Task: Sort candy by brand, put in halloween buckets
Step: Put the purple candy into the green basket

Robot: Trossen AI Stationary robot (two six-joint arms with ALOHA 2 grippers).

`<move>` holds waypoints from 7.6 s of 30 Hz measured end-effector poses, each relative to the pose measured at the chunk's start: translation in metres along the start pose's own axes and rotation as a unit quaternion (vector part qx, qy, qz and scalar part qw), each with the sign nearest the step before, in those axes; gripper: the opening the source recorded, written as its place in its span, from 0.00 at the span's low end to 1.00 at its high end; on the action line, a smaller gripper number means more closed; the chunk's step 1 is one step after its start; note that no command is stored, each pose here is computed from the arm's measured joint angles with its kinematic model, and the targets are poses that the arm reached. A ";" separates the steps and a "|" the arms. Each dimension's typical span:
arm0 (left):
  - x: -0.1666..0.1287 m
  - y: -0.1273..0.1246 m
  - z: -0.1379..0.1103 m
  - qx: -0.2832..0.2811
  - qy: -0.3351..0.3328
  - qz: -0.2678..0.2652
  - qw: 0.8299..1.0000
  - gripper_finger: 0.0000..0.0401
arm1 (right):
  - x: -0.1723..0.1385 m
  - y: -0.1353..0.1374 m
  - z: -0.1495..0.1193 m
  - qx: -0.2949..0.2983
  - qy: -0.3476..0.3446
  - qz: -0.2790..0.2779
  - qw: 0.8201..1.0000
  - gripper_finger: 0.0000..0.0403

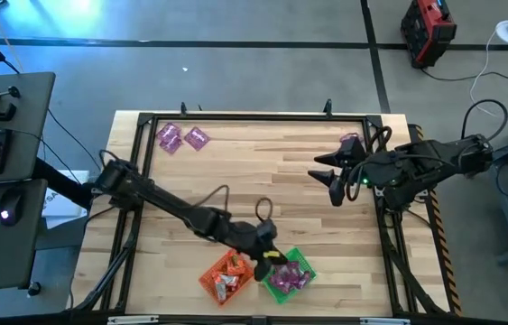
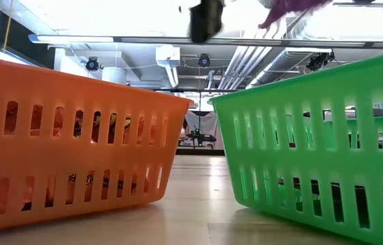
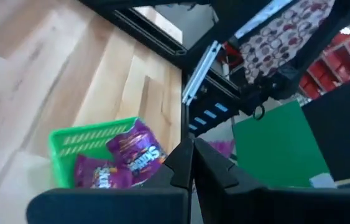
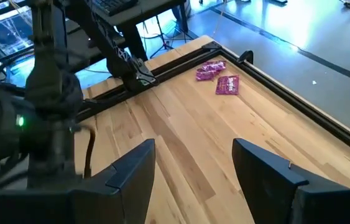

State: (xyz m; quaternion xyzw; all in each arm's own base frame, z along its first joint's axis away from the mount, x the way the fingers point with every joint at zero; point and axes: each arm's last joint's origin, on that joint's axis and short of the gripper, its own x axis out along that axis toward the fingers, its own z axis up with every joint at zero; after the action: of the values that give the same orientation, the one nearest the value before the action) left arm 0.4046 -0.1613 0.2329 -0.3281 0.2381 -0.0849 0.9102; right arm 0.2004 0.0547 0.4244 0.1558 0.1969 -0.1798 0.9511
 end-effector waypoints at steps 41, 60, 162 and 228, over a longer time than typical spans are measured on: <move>-0.219 0.182 -0.043 -0.216 0.044 0.311 0.925 0.23 | 0.044 -0.030 -0.024 0.180 0.104 -0.215 0.954 0.52; -0.241 0.157 -0.020 -0.078 -0.152 0.091 0.981 0.00 | 0.132 -0.243 -0.098 0.303 0.299 -0.502 0.752 0.01; -0.230 0.175 -0.010 -0.185 -0.160 0.052 0.968 0.00 | 0.164 -0.037 -0.211 0.197 0.484 -0.133 0.842 0.59; -0.230 0.175 -0.010 -0.215 -0.161 0.049 0.962 0.00 | 0.096 0.091 -0.158 0.010 0.402 0.247 0.882 0.00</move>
State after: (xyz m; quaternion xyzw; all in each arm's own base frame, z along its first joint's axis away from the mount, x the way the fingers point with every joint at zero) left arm 0.1992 0.0393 0.2015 -0.5135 0.1170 0.0671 0.8475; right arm 0.2689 0.1661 0.2656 0.2675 0.5156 0.1375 0.8023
